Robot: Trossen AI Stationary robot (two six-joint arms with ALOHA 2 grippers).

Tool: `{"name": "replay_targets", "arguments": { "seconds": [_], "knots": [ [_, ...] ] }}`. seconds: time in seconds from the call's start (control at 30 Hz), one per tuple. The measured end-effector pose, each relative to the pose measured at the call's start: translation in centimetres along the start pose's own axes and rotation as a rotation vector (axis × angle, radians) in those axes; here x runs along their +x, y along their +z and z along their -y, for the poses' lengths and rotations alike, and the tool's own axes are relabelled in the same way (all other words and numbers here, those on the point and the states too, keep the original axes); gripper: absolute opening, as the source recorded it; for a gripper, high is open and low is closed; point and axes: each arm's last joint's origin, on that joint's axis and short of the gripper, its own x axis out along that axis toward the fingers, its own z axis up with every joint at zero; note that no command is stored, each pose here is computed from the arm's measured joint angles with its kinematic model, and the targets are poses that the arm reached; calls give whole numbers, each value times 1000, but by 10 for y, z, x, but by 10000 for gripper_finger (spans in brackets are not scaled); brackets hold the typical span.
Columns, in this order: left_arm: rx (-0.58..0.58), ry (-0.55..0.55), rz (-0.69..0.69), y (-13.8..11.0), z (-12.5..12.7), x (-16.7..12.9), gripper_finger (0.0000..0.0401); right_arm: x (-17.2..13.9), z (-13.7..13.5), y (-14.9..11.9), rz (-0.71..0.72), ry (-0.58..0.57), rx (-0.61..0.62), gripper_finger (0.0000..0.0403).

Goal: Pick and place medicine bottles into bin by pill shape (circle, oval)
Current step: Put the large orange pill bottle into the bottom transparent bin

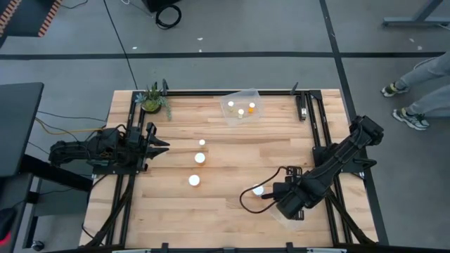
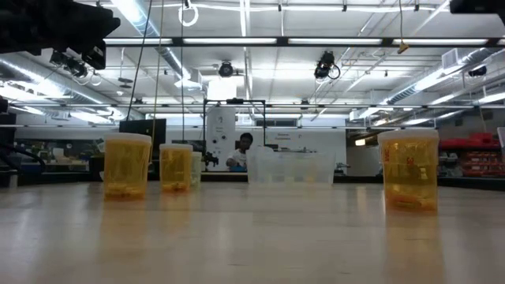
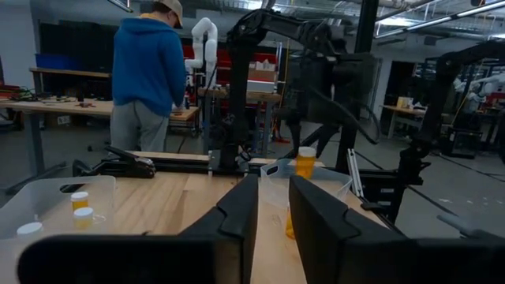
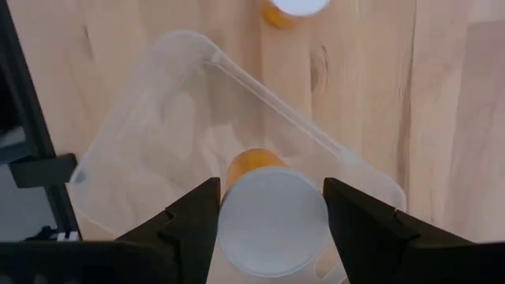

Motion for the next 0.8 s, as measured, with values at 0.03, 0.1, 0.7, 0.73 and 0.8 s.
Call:
{"name": "replay_targets", "arguments": {
  "seconds": [0.03,0.1,0.7,0.73,0.8],
  "knots": [
    [0,0,0,0,0,0,85,2,3,-4,5,8,14,225],
    [0,0,0,0,0,0,87,6,10,-11,17,22,37,225],
    [0,0,0,0,0,0,87,57,37,-39,74,48,99,225],
    [0,0,0,0,0,0,86,58,38,-39,77,43,99,225],
    [0,0,0,0,0,0,84,60,39,-40,82,31,100,225]
  ]
}}
